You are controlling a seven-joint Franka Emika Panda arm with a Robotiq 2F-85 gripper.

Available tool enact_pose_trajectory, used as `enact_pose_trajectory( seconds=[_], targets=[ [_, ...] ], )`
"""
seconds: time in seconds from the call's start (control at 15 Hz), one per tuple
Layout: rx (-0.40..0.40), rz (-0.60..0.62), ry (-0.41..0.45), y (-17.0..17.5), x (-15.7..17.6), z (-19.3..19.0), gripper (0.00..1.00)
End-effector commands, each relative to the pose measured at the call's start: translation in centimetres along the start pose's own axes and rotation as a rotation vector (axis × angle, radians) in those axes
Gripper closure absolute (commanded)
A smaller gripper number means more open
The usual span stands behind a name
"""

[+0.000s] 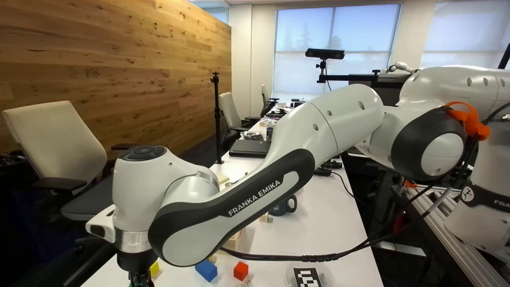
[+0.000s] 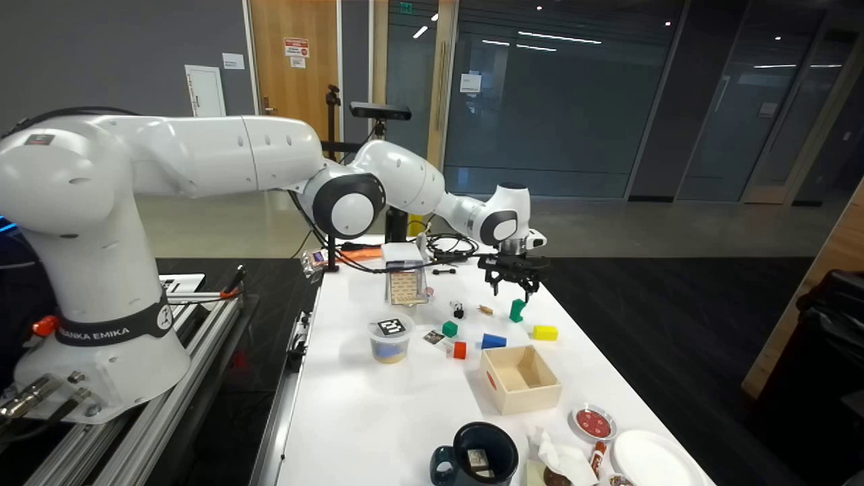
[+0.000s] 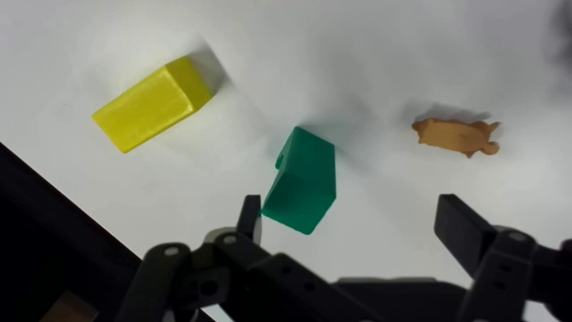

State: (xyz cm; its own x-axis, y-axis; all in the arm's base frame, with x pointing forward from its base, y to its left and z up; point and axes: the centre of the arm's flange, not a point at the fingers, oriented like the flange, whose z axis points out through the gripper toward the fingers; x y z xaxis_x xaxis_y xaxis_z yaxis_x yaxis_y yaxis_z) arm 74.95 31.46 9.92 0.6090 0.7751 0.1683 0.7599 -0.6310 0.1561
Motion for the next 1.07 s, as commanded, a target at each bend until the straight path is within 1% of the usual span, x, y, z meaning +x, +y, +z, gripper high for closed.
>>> enact_pose_trajectory(
  seconds=[0.0,0.13,0.4,0.6,0.67,0.73,0.8,0.87,1.0],
  targets=[
    [-0.035,0.054,-0.002,2.8,5.6,4.1,0.00],
    [-0.065,0.106,0.013,3.2,5.5,4.1,0.00],
    [-0.088,0.180,0.034,4.4,5.3,3.7,0.00],
    [-0.098,0.219,0.030,5.0,5.0,3.8,0.00],
    [-0.100,0.226,0.027,5.2,4.9,3.9,0.09],
    [-0.101,0.232,0.024,5.3,4.8,3.9,0.26],
    [-0.103,0.237,0.023,5.4,4.7,4.0,0.32],
    [-0.103,0.243,0.022,5.4,4.7,4.0,0.41],
    [-0.103,0.250,0.020,5.6,4.6,4.0,0.56]
  ],
)
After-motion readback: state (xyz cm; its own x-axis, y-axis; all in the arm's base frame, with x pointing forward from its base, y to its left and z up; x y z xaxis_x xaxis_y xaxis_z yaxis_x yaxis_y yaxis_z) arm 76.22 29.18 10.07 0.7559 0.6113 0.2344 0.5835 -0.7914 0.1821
